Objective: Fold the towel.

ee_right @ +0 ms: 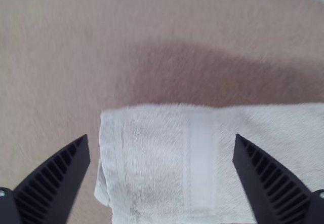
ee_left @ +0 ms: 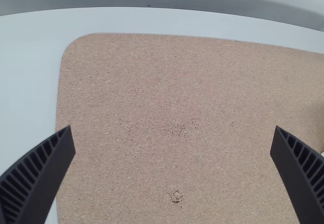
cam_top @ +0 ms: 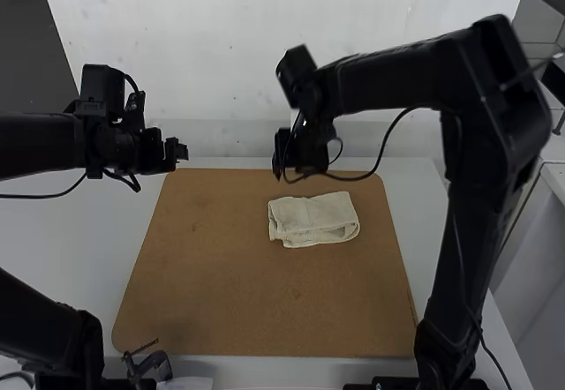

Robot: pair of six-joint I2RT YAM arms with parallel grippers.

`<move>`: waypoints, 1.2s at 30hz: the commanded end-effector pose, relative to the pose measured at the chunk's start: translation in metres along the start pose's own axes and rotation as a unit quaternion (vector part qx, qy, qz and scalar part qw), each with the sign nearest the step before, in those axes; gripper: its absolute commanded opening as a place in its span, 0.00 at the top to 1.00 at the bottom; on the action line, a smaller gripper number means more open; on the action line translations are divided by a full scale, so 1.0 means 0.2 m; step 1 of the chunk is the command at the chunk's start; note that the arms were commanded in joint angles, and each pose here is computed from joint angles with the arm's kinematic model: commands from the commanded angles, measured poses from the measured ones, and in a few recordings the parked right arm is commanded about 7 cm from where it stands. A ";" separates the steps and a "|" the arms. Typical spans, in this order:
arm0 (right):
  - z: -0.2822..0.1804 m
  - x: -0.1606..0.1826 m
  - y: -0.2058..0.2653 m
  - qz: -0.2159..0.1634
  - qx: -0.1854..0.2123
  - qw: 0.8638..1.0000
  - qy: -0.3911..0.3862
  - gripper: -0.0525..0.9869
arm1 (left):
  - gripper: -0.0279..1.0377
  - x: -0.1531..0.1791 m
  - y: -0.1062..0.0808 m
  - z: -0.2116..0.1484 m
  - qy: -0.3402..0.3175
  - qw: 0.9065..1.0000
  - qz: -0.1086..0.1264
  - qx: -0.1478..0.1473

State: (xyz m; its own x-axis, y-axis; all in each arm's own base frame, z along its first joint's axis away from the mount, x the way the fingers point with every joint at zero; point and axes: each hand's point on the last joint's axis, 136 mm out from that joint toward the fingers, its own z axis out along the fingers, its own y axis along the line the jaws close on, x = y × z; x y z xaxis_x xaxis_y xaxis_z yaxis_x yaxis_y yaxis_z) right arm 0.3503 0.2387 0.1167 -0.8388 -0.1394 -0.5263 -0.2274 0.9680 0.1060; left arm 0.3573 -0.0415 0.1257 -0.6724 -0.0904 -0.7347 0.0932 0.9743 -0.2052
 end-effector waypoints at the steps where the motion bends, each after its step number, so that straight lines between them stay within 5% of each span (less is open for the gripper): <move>1: -0.20 -0.21 -0.18 0.034 0.006 0.997 -0.063 0.02 | 0.03 -0.08 -0.02 -0.02 -0.018 1.000 0.008 0.012; 8: -0.24 -0.16 -0.77 0.087 0.079 0.988 -0.104 0.02 | 0.03 -0.06 0.00 -0.05 -0.019 1.000 0.004 0.006; 17: -0.45 -0.01 -1.19 0.145 0.104 0.965 -0.192 0.02 | 0.04 -0.08 0.07 -0.21 -0.048 0.998 0.020 -0.018; 27: -0.77 0.12 -1.12 0.123 0.082 0.931 -0.333 0.02 | 0.04 -0.11 0.03 -0.39 -0.106 0.994 0.033 -0.013; 36: -0.82 0.22 -0.92 0.097 0.029 0.921 -0.375 0.02 | 0.04 -0.08 -0.01 -0.49 -0.142 0.989 0.035 -0.009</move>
State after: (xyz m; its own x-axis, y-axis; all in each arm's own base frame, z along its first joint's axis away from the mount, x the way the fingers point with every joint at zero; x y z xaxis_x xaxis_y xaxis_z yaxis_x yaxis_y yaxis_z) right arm 0.2818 0.0031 0.2045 -0.3087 0.1921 -0.9316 0.0058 0.9798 0.2001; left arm 0.3035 -0.0175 0.1917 -0.4722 -0.0777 -0.8781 0.0998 0.9850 -0.1408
